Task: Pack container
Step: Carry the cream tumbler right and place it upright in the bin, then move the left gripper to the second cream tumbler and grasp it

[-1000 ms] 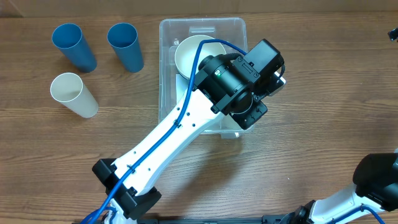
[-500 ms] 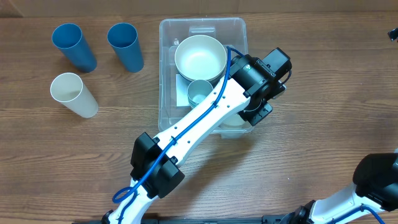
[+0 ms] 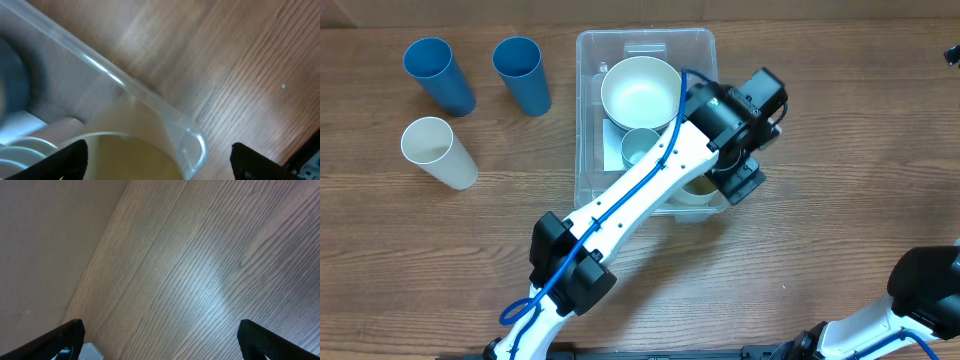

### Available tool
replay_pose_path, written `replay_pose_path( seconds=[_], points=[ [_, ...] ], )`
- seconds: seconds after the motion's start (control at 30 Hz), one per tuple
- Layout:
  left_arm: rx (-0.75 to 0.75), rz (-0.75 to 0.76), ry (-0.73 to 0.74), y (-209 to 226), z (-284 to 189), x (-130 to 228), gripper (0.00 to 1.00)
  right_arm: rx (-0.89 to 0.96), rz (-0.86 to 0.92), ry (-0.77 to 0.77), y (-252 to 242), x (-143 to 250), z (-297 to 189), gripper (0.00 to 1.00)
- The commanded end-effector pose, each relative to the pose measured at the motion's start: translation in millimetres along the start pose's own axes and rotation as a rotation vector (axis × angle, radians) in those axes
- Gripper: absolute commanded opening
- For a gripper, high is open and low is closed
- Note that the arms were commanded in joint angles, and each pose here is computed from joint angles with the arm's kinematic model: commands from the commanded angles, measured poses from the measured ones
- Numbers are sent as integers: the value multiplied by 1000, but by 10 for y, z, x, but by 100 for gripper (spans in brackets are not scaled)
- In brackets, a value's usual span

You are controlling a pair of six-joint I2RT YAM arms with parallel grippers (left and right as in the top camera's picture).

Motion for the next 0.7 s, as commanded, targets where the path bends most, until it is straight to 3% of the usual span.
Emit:
replay_pose_path(
  seconds=[0.0,0.1,0.2,0.33,0.43,0.5,0.67],
  points=[
    [-79,5,-224,184,-705,-268,94,-2,-2,-9,20,-14,-5,100],
    [-173,-76,-380,436,-1399,-222,96,-2,-2,-9,20,-14,-5,100],
    [-310,-329,-374,1001,-1804,264,98,-2,-2,-9,20,-14,-5,100],
    [-354,-693,-297,1788,-1935,1096,94,-2,-2,-9,20,-14,-5,100],
    [-305,-834,-303,2125,-1956,1484,94,-2,-2,-9,20,-14,-5,100],
    [-277,-945,-216,2307,-1855,1938,100,-2,-2,-9,20,-14,-5,100],
    [-409,-1033,37,2122,-1823,2588,100,-2,-2,-9,20,-14,-5,100]
  ],
)
Point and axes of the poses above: each gripper's point midway between its finger pads, its own z axis out along the fingers, its own y axis along the line the jaws close on, x = y × z, the point moved 4 cm from there along -z, back along the fingers, and after that the axes turned 14 degrees about z, right-handed, at the moved point
